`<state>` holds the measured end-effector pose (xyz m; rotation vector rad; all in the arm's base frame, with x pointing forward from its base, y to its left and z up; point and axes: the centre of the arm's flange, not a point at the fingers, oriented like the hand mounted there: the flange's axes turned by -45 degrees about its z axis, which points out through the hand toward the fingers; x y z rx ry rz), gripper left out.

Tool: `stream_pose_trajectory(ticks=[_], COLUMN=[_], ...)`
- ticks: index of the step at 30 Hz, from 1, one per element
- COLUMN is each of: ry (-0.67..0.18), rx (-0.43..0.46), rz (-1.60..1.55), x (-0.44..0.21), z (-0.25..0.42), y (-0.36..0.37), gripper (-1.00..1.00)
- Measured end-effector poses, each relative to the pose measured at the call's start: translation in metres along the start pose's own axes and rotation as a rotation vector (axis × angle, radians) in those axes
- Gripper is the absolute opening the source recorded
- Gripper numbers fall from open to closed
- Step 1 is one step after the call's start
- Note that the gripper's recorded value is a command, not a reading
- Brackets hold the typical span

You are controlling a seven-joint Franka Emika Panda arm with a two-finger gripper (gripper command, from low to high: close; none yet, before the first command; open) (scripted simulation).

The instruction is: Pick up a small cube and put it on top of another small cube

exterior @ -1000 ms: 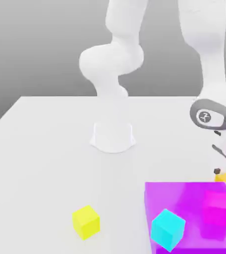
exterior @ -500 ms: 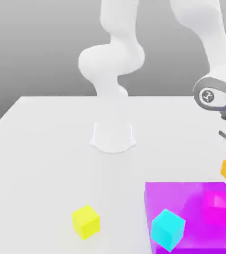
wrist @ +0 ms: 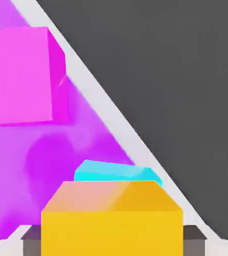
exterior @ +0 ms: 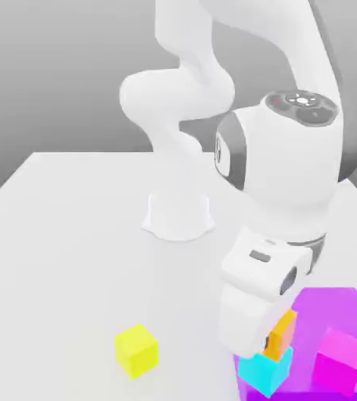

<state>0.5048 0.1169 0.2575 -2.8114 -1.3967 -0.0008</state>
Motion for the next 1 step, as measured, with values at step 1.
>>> stream_pose_trajectory(ticks=[1], ry=[0.0], rx=[0.0], rz=[0.0], x=[0.0], z=[0.0], y=[0.0], gripper=[1.0])
